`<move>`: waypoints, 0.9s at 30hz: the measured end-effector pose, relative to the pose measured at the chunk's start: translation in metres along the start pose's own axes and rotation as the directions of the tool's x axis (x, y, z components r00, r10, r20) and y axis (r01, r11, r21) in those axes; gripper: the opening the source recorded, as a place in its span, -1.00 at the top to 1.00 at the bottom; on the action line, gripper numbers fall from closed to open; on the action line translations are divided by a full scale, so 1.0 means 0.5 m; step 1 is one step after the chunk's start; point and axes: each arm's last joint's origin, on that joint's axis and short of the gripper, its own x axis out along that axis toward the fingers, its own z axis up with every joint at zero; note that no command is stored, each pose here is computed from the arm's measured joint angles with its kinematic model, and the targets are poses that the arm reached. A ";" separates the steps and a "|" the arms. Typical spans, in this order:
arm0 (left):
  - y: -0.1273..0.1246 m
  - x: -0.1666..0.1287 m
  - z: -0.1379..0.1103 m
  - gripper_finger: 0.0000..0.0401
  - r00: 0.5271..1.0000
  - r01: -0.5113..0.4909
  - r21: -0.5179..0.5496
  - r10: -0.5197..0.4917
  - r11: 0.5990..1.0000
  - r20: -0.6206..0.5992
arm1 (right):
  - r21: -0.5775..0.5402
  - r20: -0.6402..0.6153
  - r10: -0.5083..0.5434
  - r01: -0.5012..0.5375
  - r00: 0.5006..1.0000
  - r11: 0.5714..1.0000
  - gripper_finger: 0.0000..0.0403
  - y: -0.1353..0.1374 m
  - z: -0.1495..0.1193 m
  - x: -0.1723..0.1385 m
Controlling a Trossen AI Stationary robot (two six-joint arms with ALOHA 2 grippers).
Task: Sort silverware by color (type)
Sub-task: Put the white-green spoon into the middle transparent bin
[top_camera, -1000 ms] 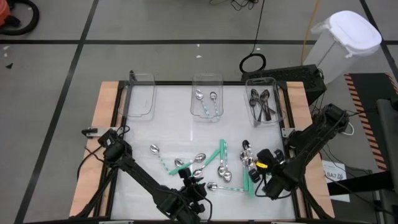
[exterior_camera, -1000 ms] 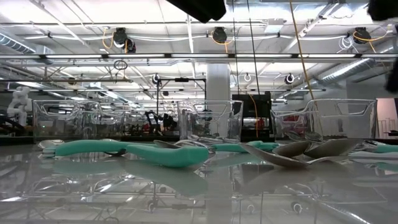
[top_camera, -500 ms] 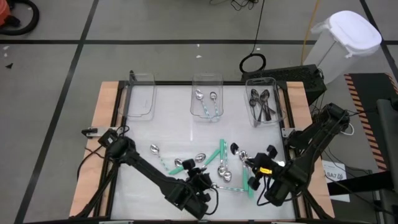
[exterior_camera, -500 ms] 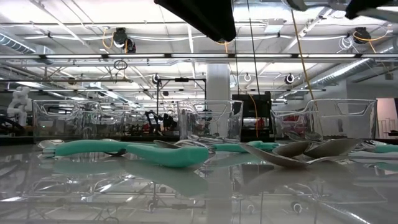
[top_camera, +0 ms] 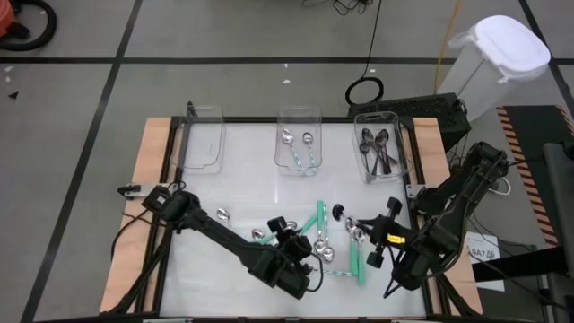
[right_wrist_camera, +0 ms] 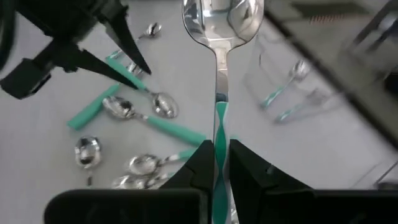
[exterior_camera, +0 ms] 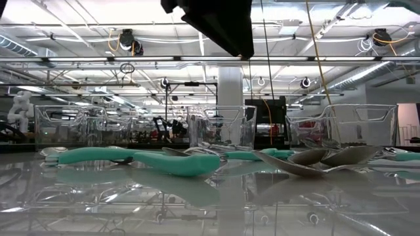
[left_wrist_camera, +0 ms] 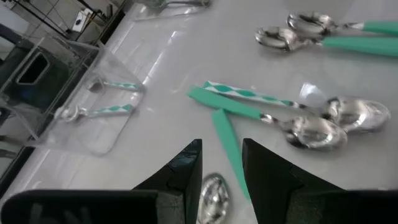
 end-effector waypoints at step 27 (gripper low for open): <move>0.060 0.043 0.123 0.42 0.991 0.004 -0.137 0.014 0.990 0.135 | -0.179 0.306 -0.211 0.273 0.929 0.945 0.88 -0.027 -0.022 0.016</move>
